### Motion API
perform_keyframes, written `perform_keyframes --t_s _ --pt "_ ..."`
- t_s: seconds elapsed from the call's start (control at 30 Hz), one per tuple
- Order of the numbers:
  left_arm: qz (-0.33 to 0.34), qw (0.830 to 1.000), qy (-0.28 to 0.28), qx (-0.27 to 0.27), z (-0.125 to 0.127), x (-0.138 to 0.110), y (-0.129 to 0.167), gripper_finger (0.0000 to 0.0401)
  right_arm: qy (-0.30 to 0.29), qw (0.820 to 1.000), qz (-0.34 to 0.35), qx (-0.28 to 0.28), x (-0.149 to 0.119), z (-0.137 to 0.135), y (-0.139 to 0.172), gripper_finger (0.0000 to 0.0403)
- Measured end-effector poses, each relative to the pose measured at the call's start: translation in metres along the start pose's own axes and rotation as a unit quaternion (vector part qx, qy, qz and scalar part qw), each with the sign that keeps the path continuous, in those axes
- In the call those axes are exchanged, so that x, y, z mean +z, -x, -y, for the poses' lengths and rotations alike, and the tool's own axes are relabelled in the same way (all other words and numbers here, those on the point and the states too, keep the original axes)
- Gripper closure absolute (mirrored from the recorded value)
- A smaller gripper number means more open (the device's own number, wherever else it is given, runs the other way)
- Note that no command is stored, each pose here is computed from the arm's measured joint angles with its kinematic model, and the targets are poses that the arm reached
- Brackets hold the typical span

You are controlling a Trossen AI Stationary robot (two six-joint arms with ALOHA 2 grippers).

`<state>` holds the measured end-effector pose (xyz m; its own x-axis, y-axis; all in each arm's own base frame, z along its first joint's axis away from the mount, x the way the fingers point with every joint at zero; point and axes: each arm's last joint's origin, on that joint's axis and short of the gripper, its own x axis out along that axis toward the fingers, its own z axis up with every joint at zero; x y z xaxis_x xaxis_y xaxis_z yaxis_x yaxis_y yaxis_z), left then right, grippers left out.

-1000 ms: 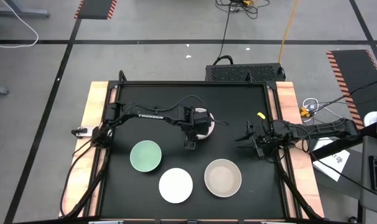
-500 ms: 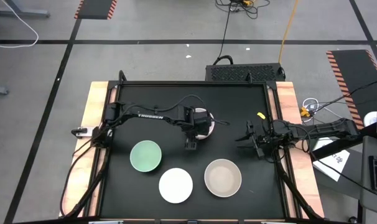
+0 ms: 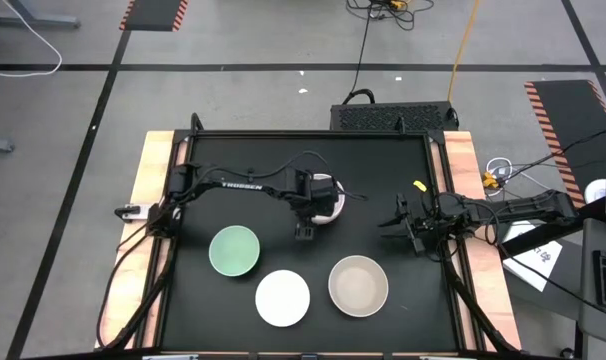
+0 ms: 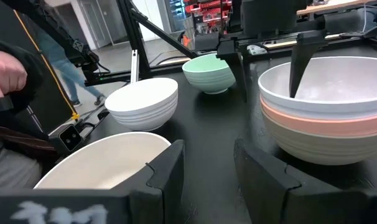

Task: Nest bowls inside each other
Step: Stack the dark white bowl on top of the center white bowl

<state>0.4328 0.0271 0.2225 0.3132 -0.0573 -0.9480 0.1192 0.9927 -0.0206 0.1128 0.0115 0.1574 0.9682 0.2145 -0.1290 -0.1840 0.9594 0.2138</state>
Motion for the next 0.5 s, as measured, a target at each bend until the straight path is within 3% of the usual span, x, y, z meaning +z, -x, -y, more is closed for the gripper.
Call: perform_keyframes --t_s 0.4,0.5 --pt "0.062 0.998 -0.026 0.001 0.006 0.029 0.064 0.0098 -0.001 1.000 -0.007 -0.001 -0.001 0.000 0.000 0.0271" --pt "0.078 0.995 -0.054 -0.027 0.011 0.034 0.080 0.0094 -0.001 1.000 -0.008 -0.001 -0.002 0.000 0.000 0.0271"
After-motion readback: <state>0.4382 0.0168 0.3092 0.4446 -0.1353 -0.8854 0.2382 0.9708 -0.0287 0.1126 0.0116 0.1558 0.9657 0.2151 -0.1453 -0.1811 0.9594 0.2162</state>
